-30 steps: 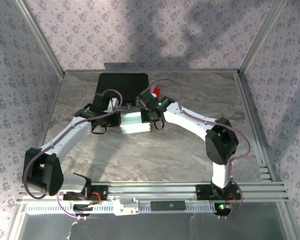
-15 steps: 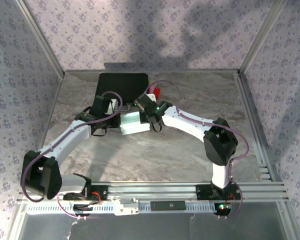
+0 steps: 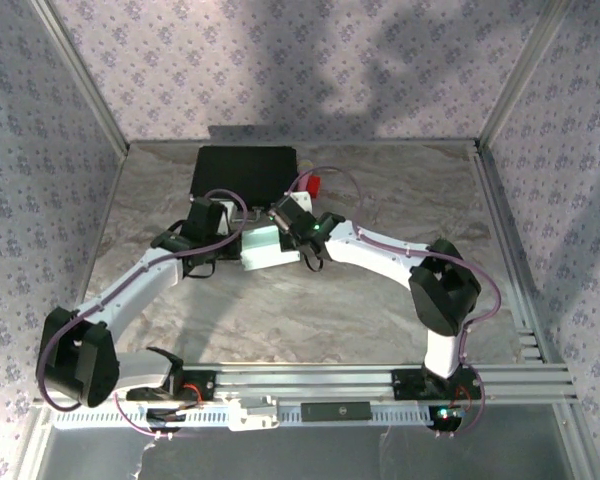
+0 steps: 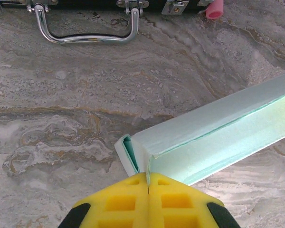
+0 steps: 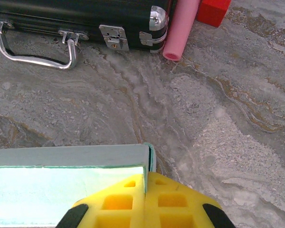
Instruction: Fold the paper box
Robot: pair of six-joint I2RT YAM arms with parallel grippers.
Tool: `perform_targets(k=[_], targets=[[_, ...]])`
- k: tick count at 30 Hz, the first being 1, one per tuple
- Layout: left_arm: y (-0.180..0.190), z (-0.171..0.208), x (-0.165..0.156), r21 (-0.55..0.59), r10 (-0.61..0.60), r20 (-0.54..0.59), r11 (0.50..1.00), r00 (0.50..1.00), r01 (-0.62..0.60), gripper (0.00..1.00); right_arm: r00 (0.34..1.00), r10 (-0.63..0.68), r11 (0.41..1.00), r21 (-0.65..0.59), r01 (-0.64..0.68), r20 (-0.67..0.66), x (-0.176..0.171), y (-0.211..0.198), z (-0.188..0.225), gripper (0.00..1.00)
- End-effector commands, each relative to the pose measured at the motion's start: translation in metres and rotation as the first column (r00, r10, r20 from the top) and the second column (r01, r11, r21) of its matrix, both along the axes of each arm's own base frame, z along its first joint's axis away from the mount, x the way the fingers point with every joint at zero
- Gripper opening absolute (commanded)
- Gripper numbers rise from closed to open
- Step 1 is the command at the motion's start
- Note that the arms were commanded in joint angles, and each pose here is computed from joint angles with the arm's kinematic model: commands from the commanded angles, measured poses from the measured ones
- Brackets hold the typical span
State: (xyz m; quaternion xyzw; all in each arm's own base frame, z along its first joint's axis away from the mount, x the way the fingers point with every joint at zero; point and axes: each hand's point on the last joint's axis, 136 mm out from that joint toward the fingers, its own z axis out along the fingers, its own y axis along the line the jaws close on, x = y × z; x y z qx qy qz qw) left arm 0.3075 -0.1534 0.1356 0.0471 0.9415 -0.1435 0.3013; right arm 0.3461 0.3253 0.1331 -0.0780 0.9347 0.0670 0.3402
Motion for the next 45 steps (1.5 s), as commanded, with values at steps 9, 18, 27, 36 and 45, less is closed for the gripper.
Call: perform_targets(k=[9,18,27,36,45], targets=[[-0.007,0.008,-0.009,0.062,-0.010,0.116,0.998,0.993,0.003,0.00,0.999,0.044,0.996,-0.081,-0.047,-0.032,-0.024,-0.009,-0.029,0.00],[-0.004,-0.005,-0.013,0.125,-0.005,0.137,0.992,0.991,-0.012,0.00,0.998,0.053,0.996,-0.075,-0.054,-0.018,-0.027,-0.012,-0.027,0.00],[-0.001,-0.009,-0.016,0.147,-0.002,0.144,0.989,0.990,-0.020,0.00,0.998,0.066,0.997,-0.049,-0.066,-0.007,-0.029,-0.009,-0.014,0.10],[-0.002,-0.009,-0.016,0.159,-0.002,0.153,0.987,0.988,-0.023,0.00,0.996,0.091,0.995,0.037,-0.091,0.007,-0.035,-0.004,0.022,0.36],[-0.004,-0.007,-0.014,0.161,0.010,0.154,0.986,0.988,-0.035,0.00,0.999,0.038,0.974,0.226,-0.029,-0.036,-0.041,-0.016,0.049,0.45]])
